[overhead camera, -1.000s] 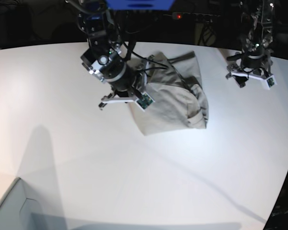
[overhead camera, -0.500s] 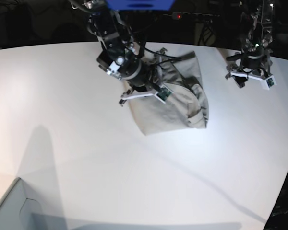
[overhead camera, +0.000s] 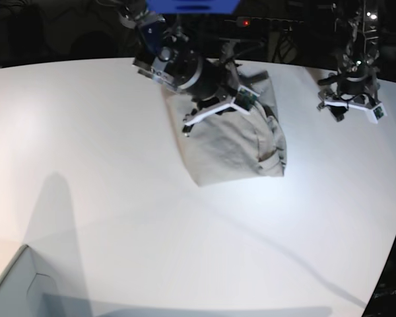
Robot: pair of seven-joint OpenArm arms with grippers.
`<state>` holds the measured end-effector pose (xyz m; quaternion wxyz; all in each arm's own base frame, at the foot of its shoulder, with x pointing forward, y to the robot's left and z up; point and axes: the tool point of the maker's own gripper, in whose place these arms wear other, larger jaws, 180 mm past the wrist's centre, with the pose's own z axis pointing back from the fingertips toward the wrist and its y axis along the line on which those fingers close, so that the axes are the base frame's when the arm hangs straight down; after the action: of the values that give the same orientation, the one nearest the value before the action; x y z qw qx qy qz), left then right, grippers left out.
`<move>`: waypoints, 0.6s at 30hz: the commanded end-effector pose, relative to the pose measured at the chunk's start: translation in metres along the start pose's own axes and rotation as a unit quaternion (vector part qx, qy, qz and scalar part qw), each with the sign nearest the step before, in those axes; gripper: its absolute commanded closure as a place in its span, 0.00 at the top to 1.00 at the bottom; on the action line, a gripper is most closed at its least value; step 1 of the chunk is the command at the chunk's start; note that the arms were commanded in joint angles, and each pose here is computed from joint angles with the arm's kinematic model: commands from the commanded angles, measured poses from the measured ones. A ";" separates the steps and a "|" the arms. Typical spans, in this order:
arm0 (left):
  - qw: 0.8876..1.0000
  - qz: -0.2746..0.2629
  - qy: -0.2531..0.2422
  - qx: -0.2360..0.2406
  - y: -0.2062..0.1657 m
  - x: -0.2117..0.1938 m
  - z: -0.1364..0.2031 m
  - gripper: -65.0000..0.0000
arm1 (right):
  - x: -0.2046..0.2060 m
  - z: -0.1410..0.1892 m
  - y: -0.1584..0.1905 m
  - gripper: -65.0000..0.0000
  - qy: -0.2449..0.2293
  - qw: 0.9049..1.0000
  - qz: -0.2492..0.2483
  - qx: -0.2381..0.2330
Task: Layout the t-shirt on the table in an organized manner, then fold the t-shirt properly
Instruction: 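Grasp the folded bundle edges with both grippers and square them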
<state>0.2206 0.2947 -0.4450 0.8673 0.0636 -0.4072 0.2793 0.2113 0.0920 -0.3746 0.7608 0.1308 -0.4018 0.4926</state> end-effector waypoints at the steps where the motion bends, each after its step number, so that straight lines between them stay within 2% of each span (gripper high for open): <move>1: 0.999 -0.004 -0.031 -0.004 -0.002 0.021 0.003 0.62 | 0.012 0.000 -0.019 0.00 -0.021 0.999 -0.007 -0.026; 4: 0.999 -0.004 -0.042 -0.012 -0.006 0.028 0.008 0.62 | 0.000 -0.008 -0.038 0.00 -0.004 0.999 -0.013 -0.040; 9: 0.998 -0.003 -0.053 -0.021 -0.012 0.036 0.012 0.62 | -0.022 -0.028 -0.028 0.00 0.029 0.999 -0.016 -0.011; 13: 0.998 -0.003 -0.053 -0.021 -0.012 0.036 0.011 0.62 | -0.024 -0.033 0.019 0.00 0.031 0.999 -0.007 0.042; 18: 0.998 -0.002 -0.056 -0.021 -0.013 0.039 0.011 0.62 | -0.004 -0.029 0.065 0.00 0.008 0.994 0.046 0.095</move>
<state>0.2320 0.2903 -0.4214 0.8553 0.0538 -0.4380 0.2714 0.1640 0.1274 -0.4237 0.7304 0.1670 -0.3289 0.5748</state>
